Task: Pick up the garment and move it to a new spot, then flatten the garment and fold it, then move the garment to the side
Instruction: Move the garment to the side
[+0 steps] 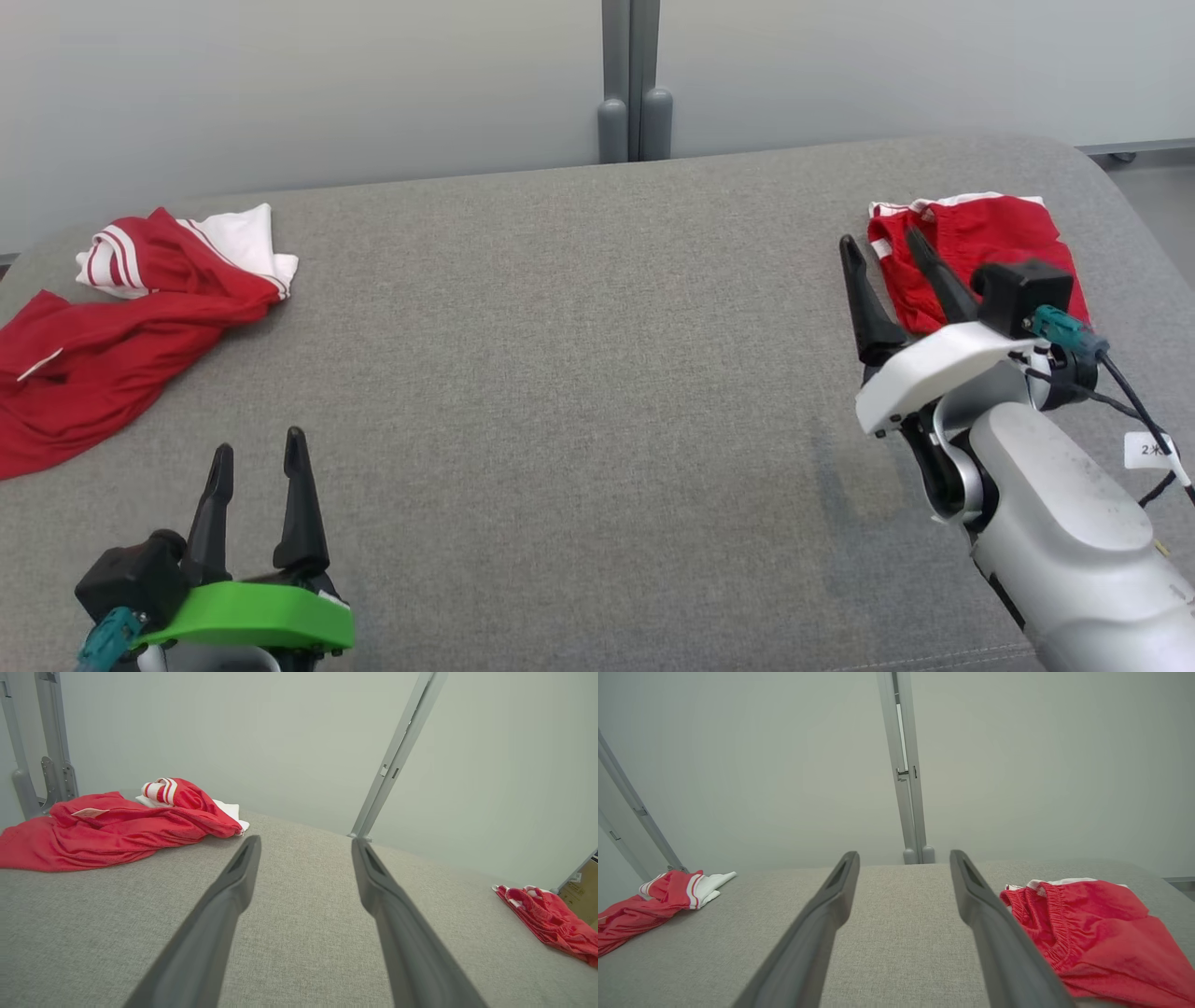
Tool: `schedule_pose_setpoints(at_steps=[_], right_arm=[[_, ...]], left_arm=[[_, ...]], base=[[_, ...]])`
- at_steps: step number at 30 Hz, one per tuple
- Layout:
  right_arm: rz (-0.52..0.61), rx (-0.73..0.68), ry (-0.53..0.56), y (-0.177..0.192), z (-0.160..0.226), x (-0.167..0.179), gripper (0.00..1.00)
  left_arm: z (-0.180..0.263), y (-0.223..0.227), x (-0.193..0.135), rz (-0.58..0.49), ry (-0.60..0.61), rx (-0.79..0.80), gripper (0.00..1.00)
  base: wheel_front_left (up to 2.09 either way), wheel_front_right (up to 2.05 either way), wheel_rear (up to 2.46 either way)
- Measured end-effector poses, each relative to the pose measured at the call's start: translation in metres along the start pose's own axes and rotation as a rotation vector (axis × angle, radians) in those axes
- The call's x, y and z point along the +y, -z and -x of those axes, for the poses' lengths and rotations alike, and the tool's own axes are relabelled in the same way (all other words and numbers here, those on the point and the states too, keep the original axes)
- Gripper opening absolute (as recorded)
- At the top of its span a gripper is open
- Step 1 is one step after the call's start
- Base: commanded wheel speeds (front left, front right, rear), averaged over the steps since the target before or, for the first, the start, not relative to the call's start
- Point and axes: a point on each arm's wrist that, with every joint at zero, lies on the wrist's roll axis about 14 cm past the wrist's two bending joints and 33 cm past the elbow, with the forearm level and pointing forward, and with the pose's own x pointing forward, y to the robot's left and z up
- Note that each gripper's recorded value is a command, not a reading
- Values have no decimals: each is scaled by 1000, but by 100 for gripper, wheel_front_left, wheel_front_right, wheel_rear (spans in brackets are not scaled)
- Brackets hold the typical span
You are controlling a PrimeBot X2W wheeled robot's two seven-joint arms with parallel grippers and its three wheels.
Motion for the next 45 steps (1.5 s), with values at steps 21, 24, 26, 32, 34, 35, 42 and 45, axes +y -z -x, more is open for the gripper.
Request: schedule_pose_setpoints(at_steps=[21,24,26,32,34,35,42,45], right_arm=[[-17,36,66,32,50,-4,100],[-16,30,62,31,51,0,100],[-13,28,62,31,53,0,100],[-3,26,66,32,58,1,100],[2,26,68,32,60,1,100],[4,23,68,32,60,0,100],[-3,11,81,29,62,-1,100],[-4,13,69,30,62,4,100]], left_arm=[[19,12,8,-95,-17,36,100],[20,13,7,-93,-18,37,100],[21,13,8,-92,-20,38,100],[24,14,8,-93,-22,42,100],[24,14,7,-97,-19,40,100],[24,13,7,-97,-18,38,100],[28,14,1,-97,-6,39,100],[30,12,4,-96,-18,32,100]], base=[[0,0,0],[0,0,0],[0,0,0],[0,0,0],[0,0,0],[0,0,0],[0,0,0],[0,0,0]])
